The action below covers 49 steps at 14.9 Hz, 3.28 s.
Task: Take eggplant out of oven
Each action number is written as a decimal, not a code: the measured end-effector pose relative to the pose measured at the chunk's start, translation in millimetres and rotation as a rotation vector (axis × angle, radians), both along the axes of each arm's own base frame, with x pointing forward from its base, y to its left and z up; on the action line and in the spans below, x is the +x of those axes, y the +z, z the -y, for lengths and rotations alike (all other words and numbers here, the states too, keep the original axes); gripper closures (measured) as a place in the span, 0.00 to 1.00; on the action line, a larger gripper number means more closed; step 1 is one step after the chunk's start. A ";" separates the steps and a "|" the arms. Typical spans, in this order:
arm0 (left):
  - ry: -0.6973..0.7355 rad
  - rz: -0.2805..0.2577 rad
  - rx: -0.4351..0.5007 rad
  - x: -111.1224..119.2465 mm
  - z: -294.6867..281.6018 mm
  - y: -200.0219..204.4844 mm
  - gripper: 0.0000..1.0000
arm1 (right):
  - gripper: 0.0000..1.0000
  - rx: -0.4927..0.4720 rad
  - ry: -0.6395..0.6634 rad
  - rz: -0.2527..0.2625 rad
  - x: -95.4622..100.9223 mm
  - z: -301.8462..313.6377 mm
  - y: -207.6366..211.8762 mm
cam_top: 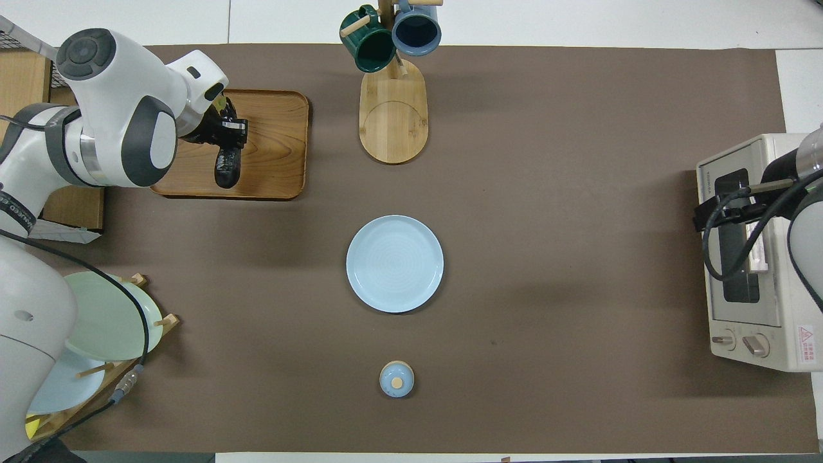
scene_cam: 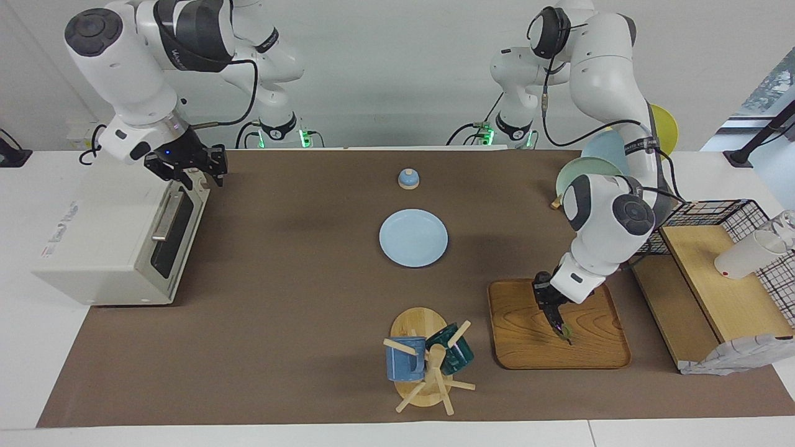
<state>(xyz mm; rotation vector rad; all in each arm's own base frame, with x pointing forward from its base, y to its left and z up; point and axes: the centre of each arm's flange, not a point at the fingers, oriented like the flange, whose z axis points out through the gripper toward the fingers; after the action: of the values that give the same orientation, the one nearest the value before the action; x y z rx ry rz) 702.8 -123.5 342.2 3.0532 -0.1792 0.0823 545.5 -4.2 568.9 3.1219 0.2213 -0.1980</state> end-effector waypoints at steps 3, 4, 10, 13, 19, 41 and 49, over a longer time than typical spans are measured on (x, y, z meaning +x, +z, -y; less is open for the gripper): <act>-0.021 0.020 -0.002 4.7 -5.0 -11.5 0.71 | 0.00 0.001 0.016 -0.008 -4.2 -9.5 4.0; -0.023 0.020 -0.003 4.8 -4.4 -12.2 0.71 | 0.00 0.001 0.015 -0.011 -4.8 -8.7 4.2; -0.038 0.027 -0.006 4.5 2.1 -10.2 0.56 | 0.00 -0.001 0.010 -0.027 -0.7 -6.6 -4.2; -0.036 0.033 -0.004 3.7 -0.8 8.3 0.22 | 0.00 0.000 -0.006 -0.019 -2.7 2.5 1.8; 0.022 -0.009 0.021 -40.2 -15.3 145.0 0.00 | 0.00 0.002 -0.009 -0.020 -8.8 4.5 10.3; 0.071 -0.164 0.067 -191.2 -45.5 285.3 0.00 | 0.00 0.003 -0.009 -0.017 -11.7 4.7 14.7; 0.067 -0.208 0.071 -183.9 -44.6 272.6 0.00 | 0.00 0.003 -0.009 -0.017 -11.7 4.7 14.7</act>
<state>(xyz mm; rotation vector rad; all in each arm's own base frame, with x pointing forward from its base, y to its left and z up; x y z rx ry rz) 519.0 -78.8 614.8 3.1103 -0.0670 -0.2418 533.8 -8.8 583.5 3.1254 0.2071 -0.2250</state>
